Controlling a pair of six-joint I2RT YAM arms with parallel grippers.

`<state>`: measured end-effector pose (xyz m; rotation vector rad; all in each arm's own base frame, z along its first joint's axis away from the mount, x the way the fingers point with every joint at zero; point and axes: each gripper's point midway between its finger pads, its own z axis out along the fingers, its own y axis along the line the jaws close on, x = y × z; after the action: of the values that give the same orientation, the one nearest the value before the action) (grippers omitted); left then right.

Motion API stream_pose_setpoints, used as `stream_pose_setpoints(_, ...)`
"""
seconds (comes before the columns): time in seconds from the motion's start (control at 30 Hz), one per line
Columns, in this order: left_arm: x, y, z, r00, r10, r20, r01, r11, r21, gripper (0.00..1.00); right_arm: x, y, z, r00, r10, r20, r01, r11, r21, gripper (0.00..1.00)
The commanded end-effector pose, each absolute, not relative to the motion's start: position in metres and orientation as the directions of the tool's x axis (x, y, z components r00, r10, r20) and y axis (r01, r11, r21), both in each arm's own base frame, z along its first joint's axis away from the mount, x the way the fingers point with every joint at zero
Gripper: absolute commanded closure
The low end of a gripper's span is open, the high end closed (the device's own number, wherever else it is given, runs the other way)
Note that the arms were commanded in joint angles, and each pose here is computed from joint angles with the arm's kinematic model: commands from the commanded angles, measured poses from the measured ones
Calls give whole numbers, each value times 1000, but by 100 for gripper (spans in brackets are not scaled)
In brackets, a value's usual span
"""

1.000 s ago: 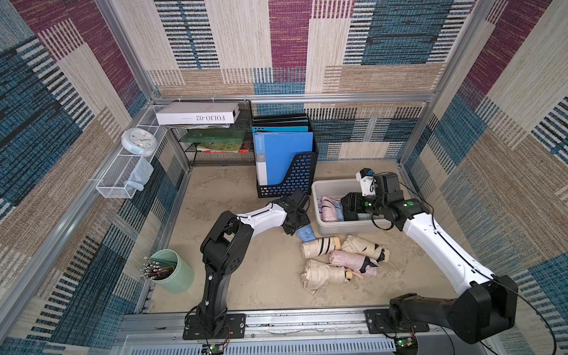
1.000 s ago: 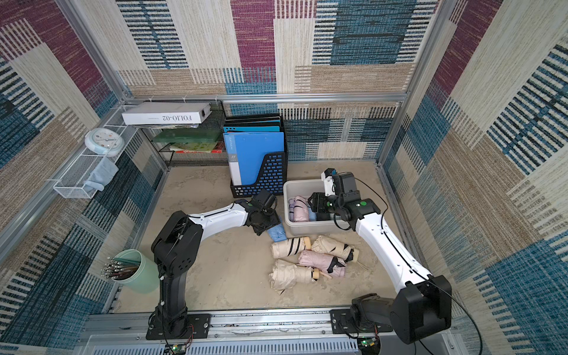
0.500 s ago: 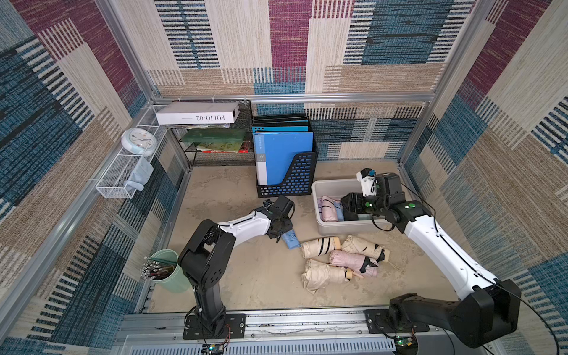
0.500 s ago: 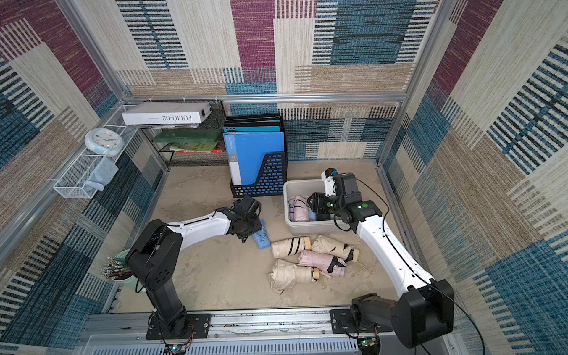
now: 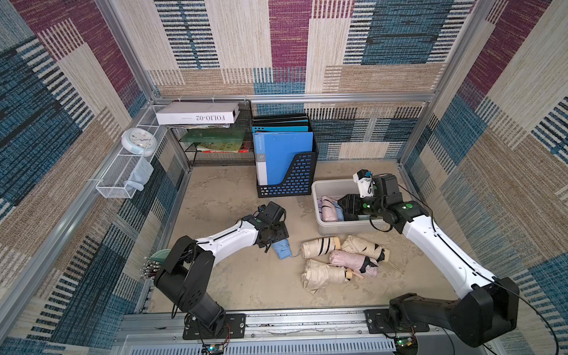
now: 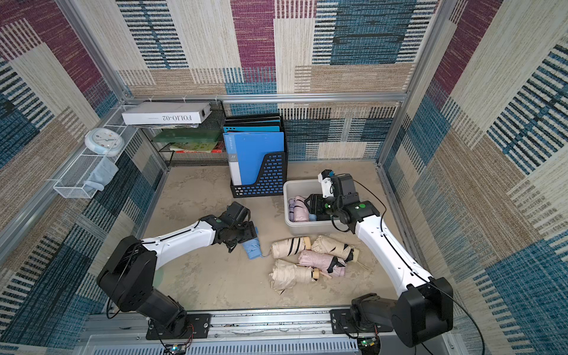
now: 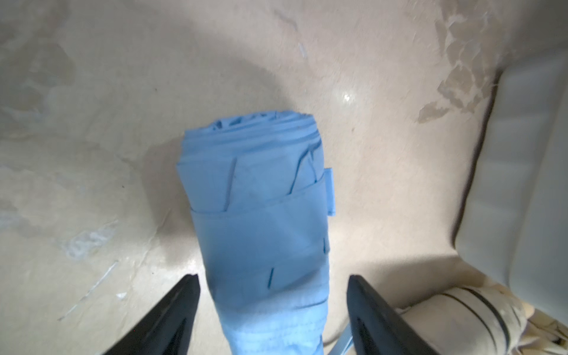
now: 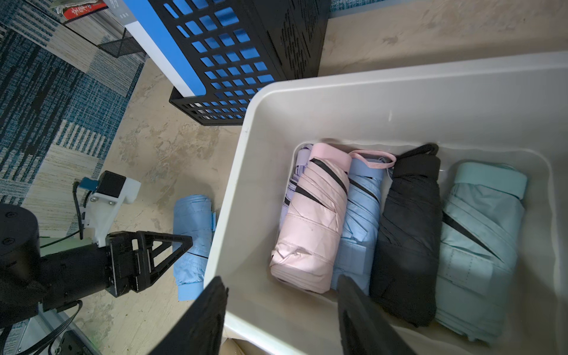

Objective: Put the umbrella into the storage box
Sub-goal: Pick up the umbrella from the center of the board.

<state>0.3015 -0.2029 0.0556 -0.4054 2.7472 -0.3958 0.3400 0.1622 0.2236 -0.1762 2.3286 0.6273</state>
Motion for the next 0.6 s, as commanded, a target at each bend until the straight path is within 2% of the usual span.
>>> stream_pose_setpoints(0.0, 293, -211, 49, -909, -342, -237, -248, 903, -351, 19, 344, 167, 230, -724, 53, -688, -312, 864, 395, 38)
stream_pose_setpoints(0.2, 293, -222, 36, -923, -321, -214, -240, 912, -333, 18, 344, 170, 228, -730, 44, -682, -319, 861, 397, 38)
stream_pose_setpoints(0.3, 294, -224, 27, -923, -328, -199, -254, 912, -323, 20, 345, 171, 229, -729, 40, -684, -323, 860, 394, 38)
stream_pose_setpoints(0.4, 294, -221, 20, -921, -333, -200, -264, 915, -306, 26, 346, 171, 228, -730, 39, -682, -322, 861, 394, 38)
stream_pose_setpoints(0.57, 294, -217, 14, -921, -333, -202, -269, 918, -290, 43, 345, 172, 226, -736, 36, -676, -322, 859, 397, 38)
